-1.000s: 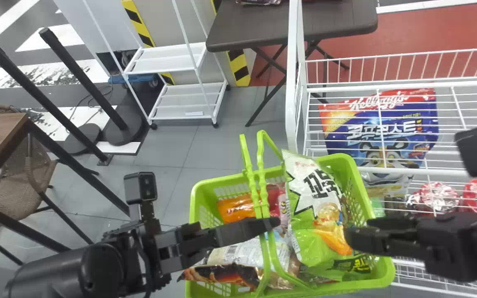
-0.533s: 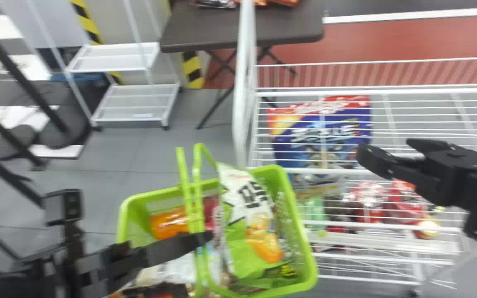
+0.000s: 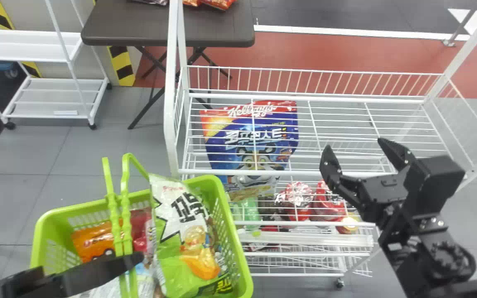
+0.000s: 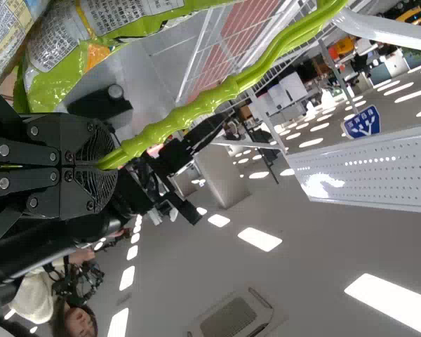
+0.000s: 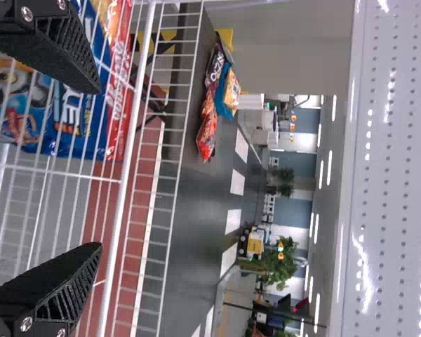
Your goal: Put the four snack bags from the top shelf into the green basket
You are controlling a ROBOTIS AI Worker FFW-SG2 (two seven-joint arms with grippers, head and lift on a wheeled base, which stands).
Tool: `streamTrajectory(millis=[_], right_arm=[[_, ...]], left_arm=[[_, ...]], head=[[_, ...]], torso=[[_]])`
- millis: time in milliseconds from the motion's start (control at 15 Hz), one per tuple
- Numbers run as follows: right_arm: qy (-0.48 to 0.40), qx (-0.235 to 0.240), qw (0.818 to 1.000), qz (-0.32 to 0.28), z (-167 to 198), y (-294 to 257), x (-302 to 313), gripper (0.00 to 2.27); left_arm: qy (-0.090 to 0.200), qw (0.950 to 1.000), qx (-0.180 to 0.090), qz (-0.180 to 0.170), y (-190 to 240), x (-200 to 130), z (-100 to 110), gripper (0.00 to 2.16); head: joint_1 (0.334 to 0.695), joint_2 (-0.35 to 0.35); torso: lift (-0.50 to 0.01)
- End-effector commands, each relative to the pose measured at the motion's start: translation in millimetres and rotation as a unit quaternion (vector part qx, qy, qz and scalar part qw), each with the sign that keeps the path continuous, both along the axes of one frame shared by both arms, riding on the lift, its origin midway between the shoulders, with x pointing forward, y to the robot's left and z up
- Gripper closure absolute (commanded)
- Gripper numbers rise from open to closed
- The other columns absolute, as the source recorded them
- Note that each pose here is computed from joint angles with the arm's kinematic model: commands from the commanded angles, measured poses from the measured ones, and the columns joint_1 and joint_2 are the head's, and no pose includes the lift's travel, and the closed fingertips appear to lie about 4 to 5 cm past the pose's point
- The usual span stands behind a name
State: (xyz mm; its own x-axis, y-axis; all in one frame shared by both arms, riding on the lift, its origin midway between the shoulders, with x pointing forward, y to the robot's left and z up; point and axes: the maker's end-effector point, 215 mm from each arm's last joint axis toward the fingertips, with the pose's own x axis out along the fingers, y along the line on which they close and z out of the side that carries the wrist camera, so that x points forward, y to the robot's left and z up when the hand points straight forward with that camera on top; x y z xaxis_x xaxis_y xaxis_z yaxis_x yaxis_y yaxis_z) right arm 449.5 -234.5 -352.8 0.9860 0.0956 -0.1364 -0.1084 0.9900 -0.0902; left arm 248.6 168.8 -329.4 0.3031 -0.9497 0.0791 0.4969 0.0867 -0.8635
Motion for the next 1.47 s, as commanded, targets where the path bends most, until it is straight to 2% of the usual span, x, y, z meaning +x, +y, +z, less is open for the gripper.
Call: streamTrajectory(millis=[0,200,400,667,1000,1400], right_arm=[[-0.006,0.012,1.000,-0.018,-17.2,-15.7,-17.1,0.01],[0.015,0.017,1.000,-0.008,-42.6,-20.0,-36.9,0.01],[-0.002,0.038,0.999,-0.039,-38.9,-30.8,-53.7,0.01],[0.002,0.024,0.999,-0.025,-40.9,-31.2,-58.8,0.01],[-0.002,0.027,0.999,-0.019,-34.7,-22.6,-58.5,0.01],[0.003,0.029,0.999,-0.014,-38.3,-16.1,-57.8,0.03]], left_arm=[[0.002,1.0000,0.000,-0.006,-2.1,-11.0,1.8,2.15],[0.009,0.9999,0.004,-0.008,-3.2,-18.7,-1.1,2.15],[0.009,0.9999,0.005,-0.010,-4.8,-20.5,-0.5,2.15],[0.010,0.9998,0.008,-0.013,-7.4,-21.1,-0.8,2.15],[0.010,0.9997,0.011,-0.018,-11.1,-17.3,-0.2,2.15],[0.020,0.9996,0.012,-0.014,-8.4,-16.0,-1.0,2.15]], head=[[0.695,-0.098],[0.695,-0.140],[0.695,-0.161],[0.695,-0.192],[0.695,-0.202],[0.695,-0.175]], torso=[[-0.005],[-0.005],[-0.005],[-0.005],[-0.005],[-0.005]])
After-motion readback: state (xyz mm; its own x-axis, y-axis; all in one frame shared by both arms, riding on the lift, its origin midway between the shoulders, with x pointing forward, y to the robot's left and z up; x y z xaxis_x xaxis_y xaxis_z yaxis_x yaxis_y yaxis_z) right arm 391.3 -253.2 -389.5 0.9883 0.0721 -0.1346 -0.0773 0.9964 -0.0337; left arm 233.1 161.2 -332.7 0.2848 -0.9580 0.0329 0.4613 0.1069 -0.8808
